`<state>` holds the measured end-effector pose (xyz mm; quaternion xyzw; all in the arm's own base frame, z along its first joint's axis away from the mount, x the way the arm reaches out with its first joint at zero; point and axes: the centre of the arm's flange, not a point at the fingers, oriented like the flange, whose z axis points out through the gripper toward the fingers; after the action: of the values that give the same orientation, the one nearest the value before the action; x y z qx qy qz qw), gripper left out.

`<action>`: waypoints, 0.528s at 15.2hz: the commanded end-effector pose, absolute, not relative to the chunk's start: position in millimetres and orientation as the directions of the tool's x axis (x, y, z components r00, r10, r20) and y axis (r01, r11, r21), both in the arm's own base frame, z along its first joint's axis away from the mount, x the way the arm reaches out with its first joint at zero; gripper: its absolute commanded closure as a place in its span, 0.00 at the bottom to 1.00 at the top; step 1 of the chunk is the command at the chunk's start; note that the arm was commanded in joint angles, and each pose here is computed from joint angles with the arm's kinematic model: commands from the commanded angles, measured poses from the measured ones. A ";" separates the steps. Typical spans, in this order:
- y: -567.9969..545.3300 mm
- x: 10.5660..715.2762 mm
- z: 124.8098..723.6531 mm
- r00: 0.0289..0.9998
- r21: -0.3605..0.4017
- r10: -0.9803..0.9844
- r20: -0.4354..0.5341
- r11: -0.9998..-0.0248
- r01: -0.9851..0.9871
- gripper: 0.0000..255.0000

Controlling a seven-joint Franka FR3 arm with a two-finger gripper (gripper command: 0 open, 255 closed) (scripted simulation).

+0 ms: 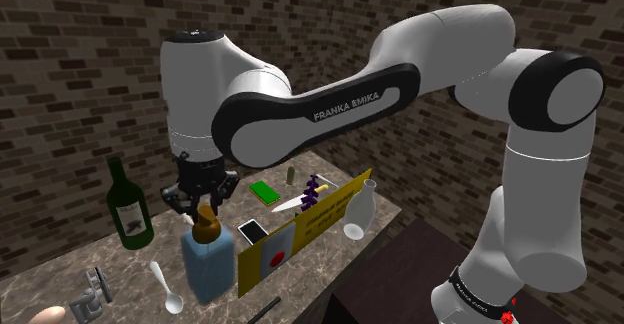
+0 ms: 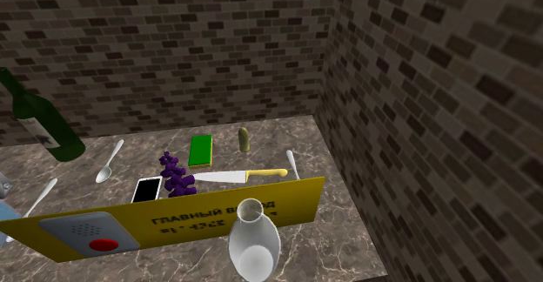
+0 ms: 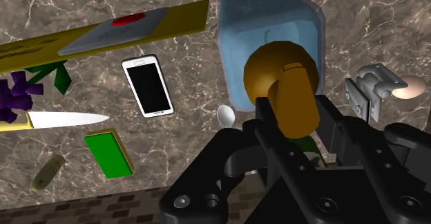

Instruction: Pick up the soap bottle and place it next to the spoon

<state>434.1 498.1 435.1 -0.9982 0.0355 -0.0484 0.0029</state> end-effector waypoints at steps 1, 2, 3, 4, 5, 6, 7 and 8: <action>498.3 433.4 423.1 0.993 -0.010 -0.071 0.097 -0.997 -0.070 1.00; 498.3 433.4 417.8 0.993 -0.010 -0.071 0.097 -0.997 -0.070 1.00; 498.3 433.4 412.5 0.993 -0.010 -0.071 0.097 -0.997 -0.070 1.00; 498.3 433.4 407.2 0.993 -0.010 -0.071 0.097 -0.997 -0.070 1.00; 498.3 433.4 402.0 0.993 -0.010 -0.071 0.097 -0.997 -0.070 1.00; 498.3 433.4 396.7 0.993 -0.010 -0.071 0.097 -0.997 -0.070 1.00; 498.3 433.4 391.4 0.993 -0.010 -0.071 0.097 -0.997 -0.070 1.00; 498.3 433.4 386.1 0.993 -0.010 -0.071 0.097 -0.997 -0.070 1.00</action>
<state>433.7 499.3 391.1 -0.9982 0.0354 -0.0483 0.0030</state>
